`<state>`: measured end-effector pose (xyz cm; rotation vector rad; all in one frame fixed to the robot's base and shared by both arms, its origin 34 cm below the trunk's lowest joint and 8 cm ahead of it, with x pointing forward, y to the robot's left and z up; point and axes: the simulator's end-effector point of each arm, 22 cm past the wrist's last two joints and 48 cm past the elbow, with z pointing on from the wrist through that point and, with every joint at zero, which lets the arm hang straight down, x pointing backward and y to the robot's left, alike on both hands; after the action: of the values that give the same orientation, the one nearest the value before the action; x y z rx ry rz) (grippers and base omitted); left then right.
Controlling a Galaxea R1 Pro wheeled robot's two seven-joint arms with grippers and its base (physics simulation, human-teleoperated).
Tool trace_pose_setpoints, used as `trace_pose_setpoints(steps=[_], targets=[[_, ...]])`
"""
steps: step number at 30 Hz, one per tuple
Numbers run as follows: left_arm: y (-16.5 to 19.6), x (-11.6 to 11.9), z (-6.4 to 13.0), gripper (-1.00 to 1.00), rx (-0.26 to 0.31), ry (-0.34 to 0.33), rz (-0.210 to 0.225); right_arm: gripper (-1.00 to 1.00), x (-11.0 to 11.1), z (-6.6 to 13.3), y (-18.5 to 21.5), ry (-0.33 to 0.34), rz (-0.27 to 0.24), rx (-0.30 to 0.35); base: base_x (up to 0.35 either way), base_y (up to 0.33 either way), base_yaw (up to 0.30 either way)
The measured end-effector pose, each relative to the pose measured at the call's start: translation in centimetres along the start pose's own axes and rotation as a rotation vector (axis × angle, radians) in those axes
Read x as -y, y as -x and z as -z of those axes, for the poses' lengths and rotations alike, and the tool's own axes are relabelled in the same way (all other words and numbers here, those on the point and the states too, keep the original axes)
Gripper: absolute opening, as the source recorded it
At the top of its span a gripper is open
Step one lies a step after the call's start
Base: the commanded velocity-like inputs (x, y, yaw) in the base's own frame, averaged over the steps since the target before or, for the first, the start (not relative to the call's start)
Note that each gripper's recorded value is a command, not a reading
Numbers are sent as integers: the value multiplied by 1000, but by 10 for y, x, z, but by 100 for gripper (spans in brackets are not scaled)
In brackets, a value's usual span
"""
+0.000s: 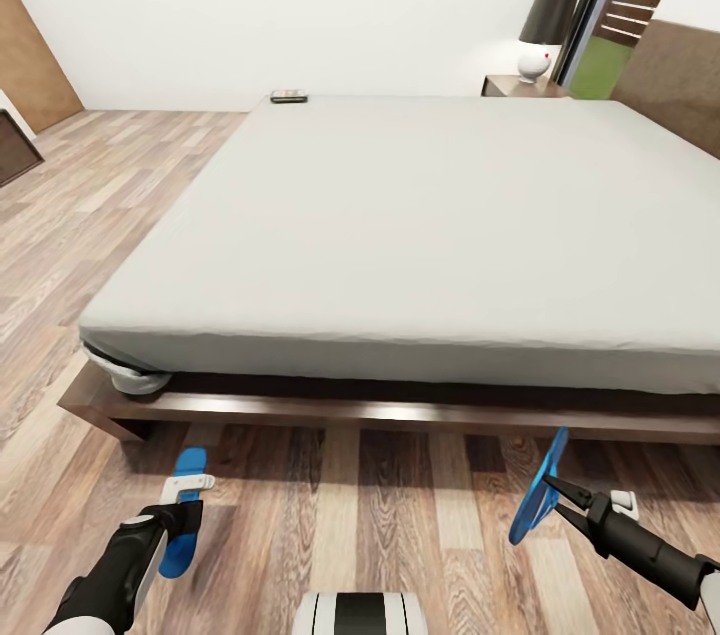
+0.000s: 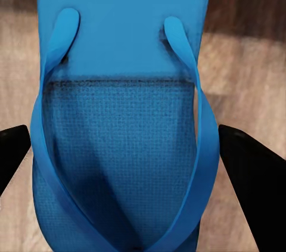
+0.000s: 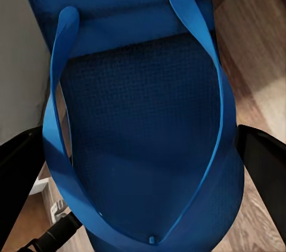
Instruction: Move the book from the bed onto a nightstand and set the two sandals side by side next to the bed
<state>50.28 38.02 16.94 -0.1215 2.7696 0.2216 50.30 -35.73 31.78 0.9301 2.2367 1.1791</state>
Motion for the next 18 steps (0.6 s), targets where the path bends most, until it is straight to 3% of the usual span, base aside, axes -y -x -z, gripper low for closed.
trace_pose_setpoints(steps=[6, 18], targets=[[0, 0, 0, -100, 1, 0, 0, -100, 0, 1, 1, -1, 1, 1, 5, 14, 0], [0, 1, 0, -100, 0, -1, 0, -100, 1, 2, 2, -2, 0, 2, 110, 179, 0]])
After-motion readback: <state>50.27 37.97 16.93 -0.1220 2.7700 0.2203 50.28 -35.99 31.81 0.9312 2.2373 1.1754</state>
